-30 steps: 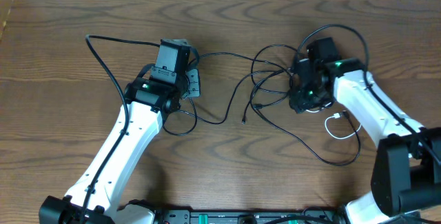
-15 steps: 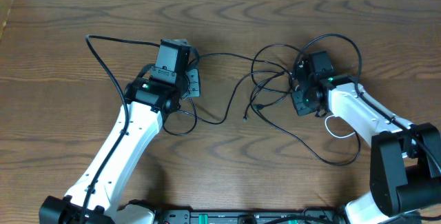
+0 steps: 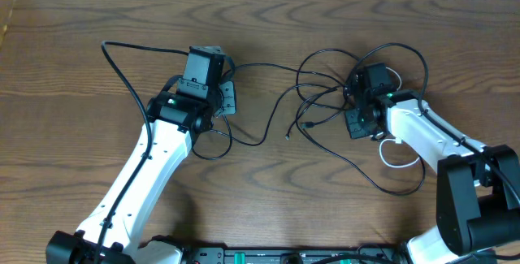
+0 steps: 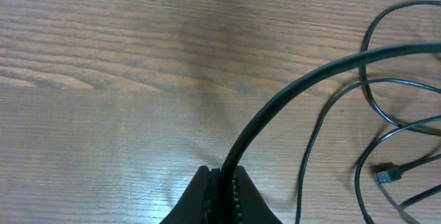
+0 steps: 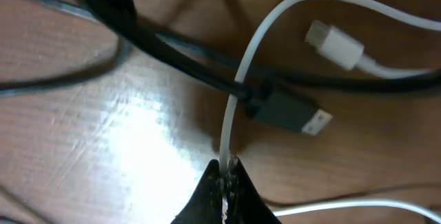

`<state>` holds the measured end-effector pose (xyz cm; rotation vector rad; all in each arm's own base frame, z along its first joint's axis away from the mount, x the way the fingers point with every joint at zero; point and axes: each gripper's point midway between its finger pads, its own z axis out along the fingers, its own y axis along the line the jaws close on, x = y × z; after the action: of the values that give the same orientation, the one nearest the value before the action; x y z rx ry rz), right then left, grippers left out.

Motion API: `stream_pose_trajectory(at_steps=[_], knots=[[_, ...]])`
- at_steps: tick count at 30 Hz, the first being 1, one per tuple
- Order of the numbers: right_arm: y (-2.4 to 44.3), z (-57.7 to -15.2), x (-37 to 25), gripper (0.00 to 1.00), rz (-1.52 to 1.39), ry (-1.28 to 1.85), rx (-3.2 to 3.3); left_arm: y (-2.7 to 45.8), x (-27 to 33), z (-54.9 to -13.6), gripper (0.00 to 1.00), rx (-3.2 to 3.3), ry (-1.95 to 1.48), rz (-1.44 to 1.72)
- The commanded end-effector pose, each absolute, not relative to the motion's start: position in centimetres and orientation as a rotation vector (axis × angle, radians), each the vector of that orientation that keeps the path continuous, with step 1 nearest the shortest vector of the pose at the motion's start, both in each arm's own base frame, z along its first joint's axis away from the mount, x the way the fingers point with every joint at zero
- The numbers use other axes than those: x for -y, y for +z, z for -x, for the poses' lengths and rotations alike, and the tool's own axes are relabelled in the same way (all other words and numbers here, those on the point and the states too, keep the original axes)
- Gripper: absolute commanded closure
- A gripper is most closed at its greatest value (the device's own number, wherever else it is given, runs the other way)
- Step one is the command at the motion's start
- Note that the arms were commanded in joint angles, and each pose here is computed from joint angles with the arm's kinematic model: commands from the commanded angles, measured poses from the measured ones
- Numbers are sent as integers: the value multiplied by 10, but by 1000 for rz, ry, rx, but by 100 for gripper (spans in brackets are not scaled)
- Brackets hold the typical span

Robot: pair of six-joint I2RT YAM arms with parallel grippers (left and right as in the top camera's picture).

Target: Untangle cables

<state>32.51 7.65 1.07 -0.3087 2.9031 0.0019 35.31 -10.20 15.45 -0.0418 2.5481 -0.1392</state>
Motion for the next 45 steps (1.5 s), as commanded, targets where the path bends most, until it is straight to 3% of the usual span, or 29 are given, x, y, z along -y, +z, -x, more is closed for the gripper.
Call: stream_pose_trajectory(at_steps=[1,7,13,23,28,34,45], knots=[[49,-328,-89,99,282,99,-2828,156,101,-355,92,-2544,-118,38],[154,-345,-68,99,198,65,-2580,156,101,-355,92,-2544,-117,38],[243,-359,2,99,-55,-136,-2268,156,101,-355,93,-2544,-118,38],[348,-366,124,99,-381,-386,-1809,156,101,-355,93,-2544,-117,38],[374,-355,190,99,-518,-528,-1649,155,101,-355,92,-2545,-117,38],[360,-351,240,99,-609,-555,-1685,156,101,-355,92,-2544,-117,38],[399,-376,265,99,-692,-436,-1911,156,101,-355,92,-2544,-117,38]])
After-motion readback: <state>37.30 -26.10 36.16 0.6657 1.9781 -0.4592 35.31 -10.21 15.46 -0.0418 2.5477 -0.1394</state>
